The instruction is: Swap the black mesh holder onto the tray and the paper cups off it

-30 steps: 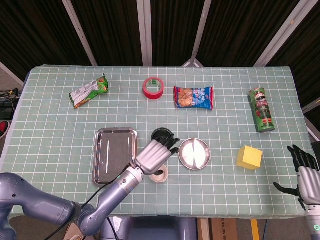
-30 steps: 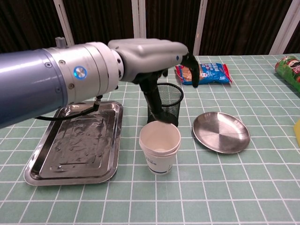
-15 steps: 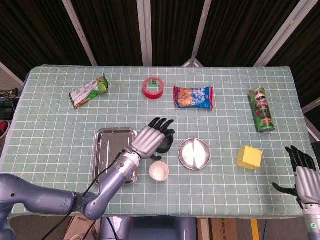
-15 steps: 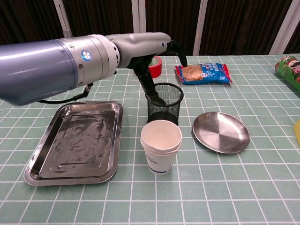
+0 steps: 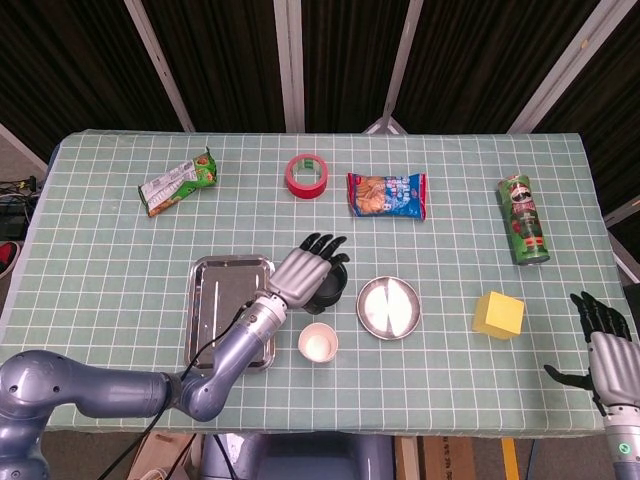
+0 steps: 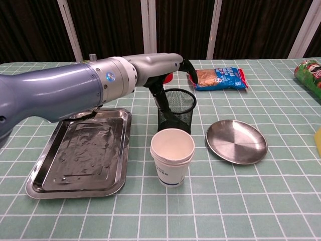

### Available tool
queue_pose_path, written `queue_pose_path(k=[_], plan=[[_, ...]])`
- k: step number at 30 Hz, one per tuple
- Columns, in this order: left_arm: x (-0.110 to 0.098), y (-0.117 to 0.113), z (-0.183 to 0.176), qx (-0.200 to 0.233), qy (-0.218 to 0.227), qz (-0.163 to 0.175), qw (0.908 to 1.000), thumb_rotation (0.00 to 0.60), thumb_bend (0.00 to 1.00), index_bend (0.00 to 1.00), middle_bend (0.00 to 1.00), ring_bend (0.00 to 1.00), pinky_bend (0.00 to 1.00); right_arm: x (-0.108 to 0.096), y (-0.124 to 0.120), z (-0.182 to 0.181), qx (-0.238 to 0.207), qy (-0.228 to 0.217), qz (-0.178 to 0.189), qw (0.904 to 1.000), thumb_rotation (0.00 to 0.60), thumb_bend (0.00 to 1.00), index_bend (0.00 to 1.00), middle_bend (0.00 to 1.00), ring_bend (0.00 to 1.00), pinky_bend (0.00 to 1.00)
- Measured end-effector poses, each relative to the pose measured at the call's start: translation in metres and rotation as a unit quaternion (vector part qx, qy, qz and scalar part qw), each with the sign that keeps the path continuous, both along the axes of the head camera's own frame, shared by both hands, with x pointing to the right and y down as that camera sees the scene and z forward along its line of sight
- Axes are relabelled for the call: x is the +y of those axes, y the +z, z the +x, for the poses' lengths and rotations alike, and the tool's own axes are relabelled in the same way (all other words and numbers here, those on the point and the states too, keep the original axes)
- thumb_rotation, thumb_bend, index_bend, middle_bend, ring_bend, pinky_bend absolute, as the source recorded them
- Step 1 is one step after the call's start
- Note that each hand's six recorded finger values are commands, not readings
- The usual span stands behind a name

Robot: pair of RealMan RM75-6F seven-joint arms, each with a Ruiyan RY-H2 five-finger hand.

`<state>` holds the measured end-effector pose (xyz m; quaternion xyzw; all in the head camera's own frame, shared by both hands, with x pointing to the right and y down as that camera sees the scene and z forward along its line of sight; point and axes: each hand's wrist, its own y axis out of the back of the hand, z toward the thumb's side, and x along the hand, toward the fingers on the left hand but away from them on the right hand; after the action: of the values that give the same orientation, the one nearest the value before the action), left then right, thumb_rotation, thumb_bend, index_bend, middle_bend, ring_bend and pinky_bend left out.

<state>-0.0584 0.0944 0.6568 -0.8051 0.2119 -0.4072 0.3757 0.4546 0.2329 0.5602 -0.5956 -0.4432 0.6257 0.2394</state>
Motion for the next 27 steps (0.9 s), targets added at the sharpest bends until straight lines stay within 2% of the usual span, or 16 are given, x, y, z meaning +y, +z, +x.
queue_pose_path(k=[7,10,13,16,22,27], plan=[[0.004,0.018,0.005,-0.003,0.006,-0.007,0.9999,0.600,0.00,0.20,0.00,0.00,0.04,0.000,0.002,0.000,0.002,0.001,-0.001,1.0000,0.600,0.00,0.00,0.00,0.00,0.00],[0.006,0.024,0.007,-0.004,0.011,-0.011,0.9999,0.600,0.01,0.21,0.01,0.00,0.10,0.000,0.002,0.000,0.002,0.001,0.000,1.0000,0.600,0.00,0.00,0.00,0.00,0.00],[0.009,0.028,0.009,-0.003,0.016,-0.011,0.9998,0.600,0.09,0.29,0.10,0.08,0.26,-0.001,0.001,0.000,0.002,0.002,0.003,1.0000,0.600,0.00,0.00,0.00,0.00,0.00],[0.008,0.026,0.010,0.002,0.021,-0.001,0.9998,0.600,0.17,0.34,0.19,0.16,0.34,-0.001,0.000,-0.001,0.001,0.001,0.006,1.0000,0.600,0.00,0.00,0.00,0.00,0.00],[0.004,0.022,0.006,0.012,0.030,0.030,0.9990,0.600,0.32,0.41,0.33,0.25,0.42,-0.001,0.001,0.000,0.001,0.007,0.007,1.0000,0.600,0.00,0.00,0.00,0.00,0.00],[-0.004,0.020,-0.002,0.004,0.027,0.051,0.9983,0.600,0.39,0.45,0.41,0.29,0.44,0.000,0.002,-0.001,-0.002,0.007,0.007,0.9999,0.600,0.00,0.00,0.00,0.00,0.00]])
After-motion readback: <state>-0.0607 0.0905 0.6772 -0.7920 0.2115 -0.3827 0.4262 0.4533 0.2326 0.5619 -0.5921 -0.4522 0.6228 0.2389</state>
